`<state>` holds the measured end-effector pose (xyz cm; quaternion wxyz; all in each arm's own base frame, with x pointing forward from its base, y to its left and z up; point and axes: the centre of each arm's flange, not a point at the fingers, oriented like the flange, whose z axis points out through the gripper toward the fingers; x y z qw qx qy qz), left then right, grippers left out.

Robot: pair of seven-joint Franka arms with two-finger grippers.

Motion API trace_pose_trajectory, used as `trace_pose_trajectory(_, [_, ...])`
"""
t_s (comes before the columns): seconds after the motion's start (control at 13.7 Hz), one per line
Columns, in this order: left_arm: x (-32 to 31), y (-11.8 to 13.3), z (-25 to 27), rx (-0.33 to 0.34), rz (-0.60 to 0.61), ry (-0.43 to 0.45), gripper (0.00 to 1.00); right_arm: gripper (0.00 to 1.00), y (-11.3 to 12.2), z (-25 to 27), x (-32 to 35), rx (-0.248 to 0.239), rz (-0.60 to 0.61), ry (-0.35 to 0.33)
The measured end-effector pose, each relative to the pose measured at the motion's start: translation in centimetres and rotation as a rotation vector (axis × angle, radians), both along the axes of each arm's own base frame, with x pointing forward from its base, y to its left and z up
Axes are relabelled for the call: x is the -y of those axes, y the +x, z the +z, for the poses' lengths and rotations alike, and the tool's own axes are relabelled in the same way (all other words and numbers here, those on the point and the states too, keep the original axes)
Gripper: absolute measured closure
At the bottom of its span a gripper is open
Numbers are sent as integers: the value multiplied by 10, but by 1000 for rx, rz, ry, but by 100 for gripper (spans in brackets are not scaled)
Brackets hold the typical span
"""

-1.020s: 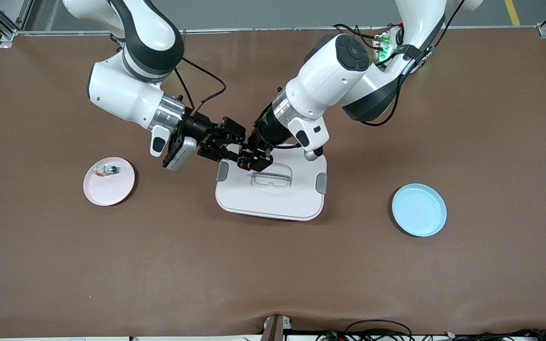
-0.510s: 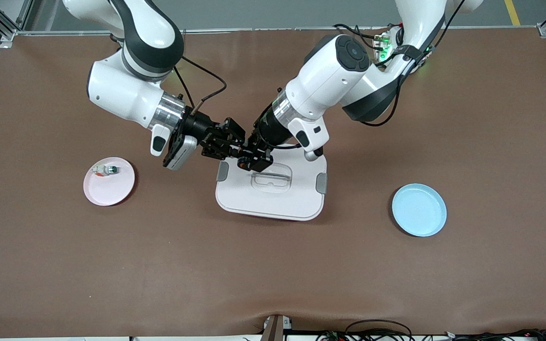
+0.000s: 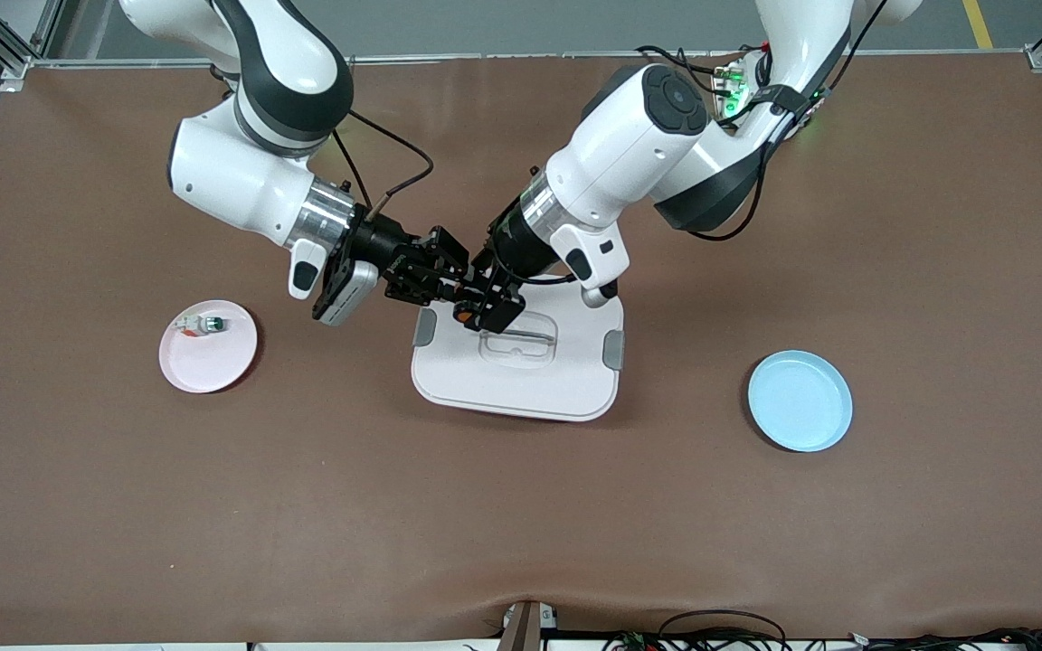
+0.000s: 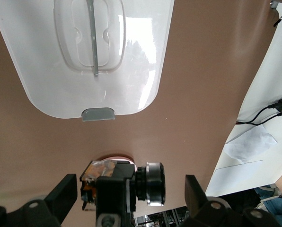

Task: Transfer orange switch to right arm and place
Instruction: 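Open the left gripper and withdraw while the right gripper carries the switch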

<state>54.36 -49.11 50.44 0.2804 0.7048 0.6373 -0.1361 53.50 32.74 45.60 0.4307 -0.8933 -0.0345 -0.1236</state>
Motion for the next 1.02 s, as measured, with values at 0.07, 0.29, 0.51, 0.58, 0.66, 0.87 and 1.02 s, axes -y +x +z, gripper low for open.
trace_pose_trajectory(0.07, [-1, 1, 0, 0, 2, 0, 0, 59, 0, -1, 1, 16, 29, -41])
trace_pose_trajectory(0.29, [-5, 4, 0, 11, 5, 9, 0, 59, 7, -7, 20, 55, 154, -209])
trace_pose_trajectory(0.51, [-10, 9, 1, 20, 12, 17, 0, 59, 20, -17, 62, 81, 292, -400])
trace_pose_trajectory(0.58, [-16, 13, 0, 20, 21, 19, 0, 59, 23, -21, 76, 100, 351, -448])
trace_pose_trajectory(0.66, [-21, 18, -1, 19, 30, 21, 0, 59, 27, -25, 92, 128, 412, -490])
trace_pose_trajectory(0.87, [-34, 26, -10, 10, 45, 41, 0, 59, 40, -42, 152, 226, 567, -572])
trace_pose_trajectory(1.02, [-40, 27, -28, 4, 41, 83, 0, 59, 45, -58, 194, 277, 662, -615])
